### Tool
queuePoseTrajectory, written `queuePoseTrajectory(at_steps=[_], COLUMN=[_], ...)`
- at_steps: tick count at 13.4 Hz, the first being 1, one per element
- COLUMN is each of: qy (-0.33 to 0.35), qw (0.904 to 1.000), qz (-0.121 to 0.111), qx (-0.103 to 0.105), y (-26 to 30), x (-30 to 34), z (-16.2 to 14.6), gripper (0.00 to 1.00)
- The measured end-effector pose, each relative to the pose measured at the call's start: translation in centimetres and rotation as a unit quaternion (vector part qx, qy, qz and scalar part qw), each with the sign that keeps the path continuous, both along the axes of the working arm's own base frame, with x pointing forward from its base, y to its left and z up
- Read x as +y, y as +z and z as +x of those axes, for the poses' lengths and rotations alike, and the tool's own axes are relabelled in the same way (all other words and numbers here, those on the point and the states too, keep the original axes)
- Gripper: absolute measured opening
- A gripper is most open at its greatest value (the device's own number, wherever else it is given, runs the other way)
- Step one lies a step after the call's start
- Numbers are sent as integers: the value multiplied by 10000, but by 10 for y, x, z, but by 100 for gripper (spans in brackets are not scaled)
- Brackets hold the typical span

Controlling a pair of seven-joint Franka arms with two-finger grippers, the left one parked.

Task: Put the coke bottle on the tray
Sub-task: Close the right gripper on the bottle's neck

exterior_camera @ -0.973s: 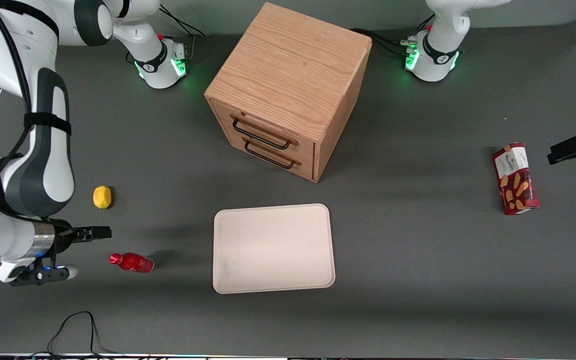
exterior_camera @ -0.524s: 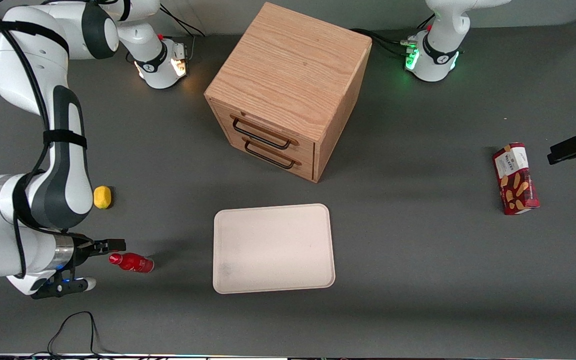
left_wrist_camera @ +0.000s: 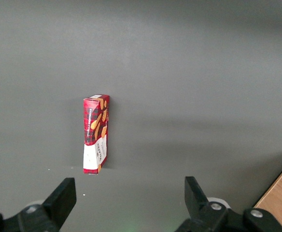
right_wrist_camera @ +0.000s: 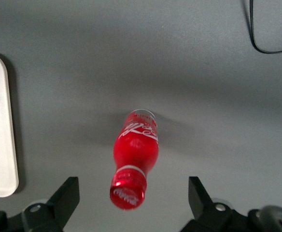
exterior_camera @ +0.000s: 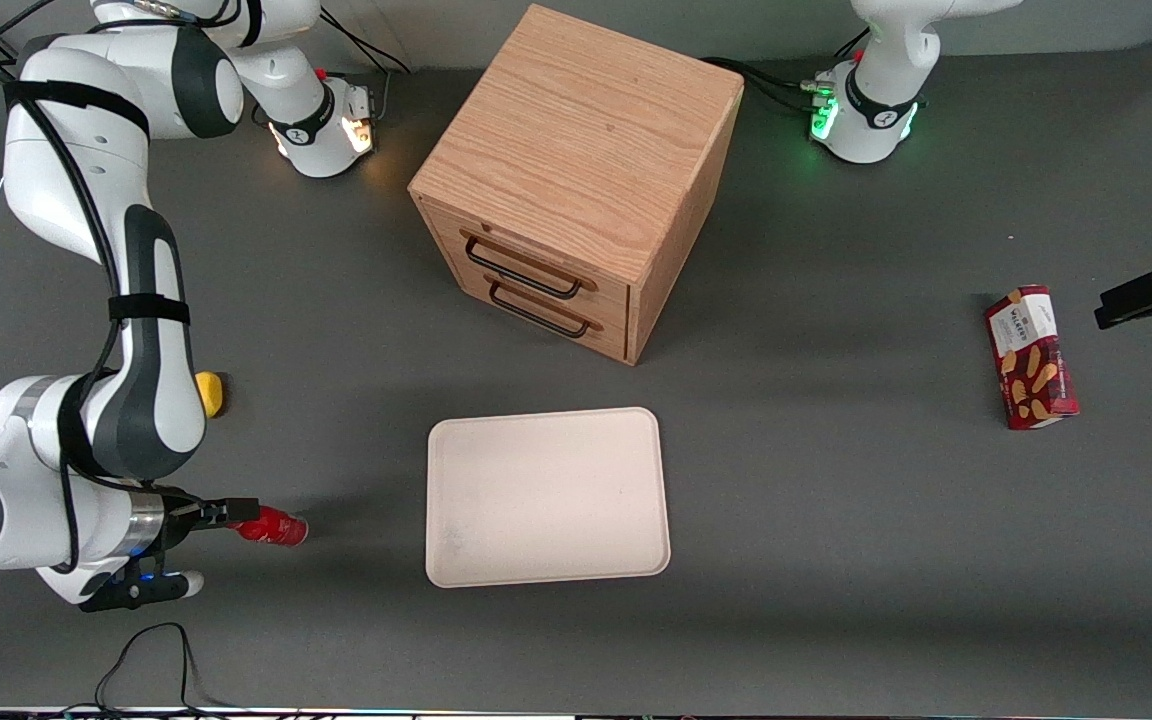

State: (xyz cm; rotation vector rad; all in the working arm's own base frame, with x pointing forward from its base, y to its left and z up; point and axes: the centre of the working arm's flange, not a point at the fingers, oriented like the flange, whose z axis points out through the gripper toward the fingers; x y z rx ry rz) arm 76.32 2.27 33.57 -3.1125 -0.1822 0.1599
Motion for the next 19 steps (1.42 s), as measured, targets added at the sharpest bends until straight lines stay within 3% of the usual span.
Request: queuePoseTrajectory(at_steps=[8, 9, 13, 14, 19], qy=[59, 58, 57, 51, 43], qw=[10000, 10000, 10000, 10000, 10000], qz=[-28, -30, -33, -37, -38], qx=[22, 25, 28, 28, 30], y=[-4, -5, -5, -5, -5], x=[7, 7, 7, 6, 6], z=[0, 0, 0, 0, 0], gripper=[93, 85, 37, 31, 31])
